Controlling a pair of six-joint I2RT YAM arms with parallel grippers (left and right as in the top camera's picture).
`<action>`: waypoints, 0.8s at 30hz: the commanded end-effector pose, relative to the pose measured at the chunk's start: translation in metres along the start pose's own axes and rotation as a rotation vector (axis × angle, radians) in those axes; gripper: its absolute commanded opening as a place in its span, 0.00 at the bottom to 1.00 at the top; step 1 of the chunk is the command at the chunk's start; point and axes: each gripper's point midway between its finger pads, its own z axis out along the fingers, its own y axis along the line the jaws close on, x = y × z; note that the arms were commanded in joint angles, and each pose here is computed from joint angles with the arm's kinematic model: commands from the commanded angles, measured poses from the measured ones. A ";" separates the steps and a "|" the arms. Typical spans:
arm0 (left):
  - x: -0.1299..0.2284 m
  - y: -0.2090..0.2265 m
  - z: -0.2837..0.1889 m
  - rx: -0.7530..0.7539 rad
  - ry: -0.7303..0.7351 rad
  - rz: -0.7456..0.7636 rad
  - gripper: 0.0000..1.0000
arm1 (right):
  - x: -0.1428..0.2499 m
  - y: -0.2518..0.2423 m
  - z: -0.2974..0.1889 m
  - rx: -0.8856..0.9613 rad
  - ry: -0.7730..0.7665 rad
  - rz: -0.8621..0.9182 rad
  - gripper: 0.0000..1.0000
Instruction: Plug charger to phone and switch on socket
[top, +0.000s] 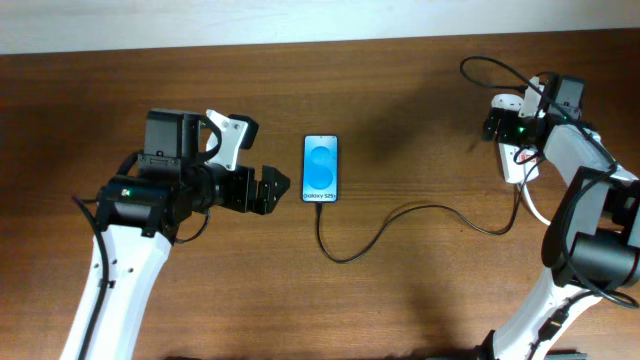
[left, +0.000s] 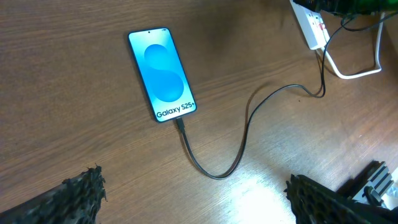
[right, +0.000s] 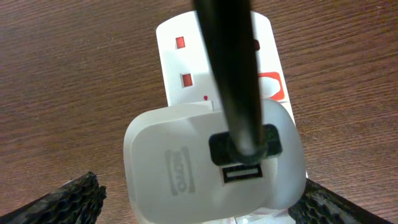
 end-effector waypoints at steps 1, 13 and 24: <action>-0.001 -0.004 -0.002 0.015 -0.008 0.010 0.99 | 0.001 0.019 -0.001 -0.084 0.013 0.005 0.98; -0.001 -0.004 -0.002 0.015 -0.008 0.010 0.99 | 0.018 0.028 0.006 -0.138 0.074 0.018 0.98; -0.001 -0.004 -0.002 0.015 -0.008 0.010 0.99 | 0.025 0.052 0.014 -0.178 0.095 -0.015 0.98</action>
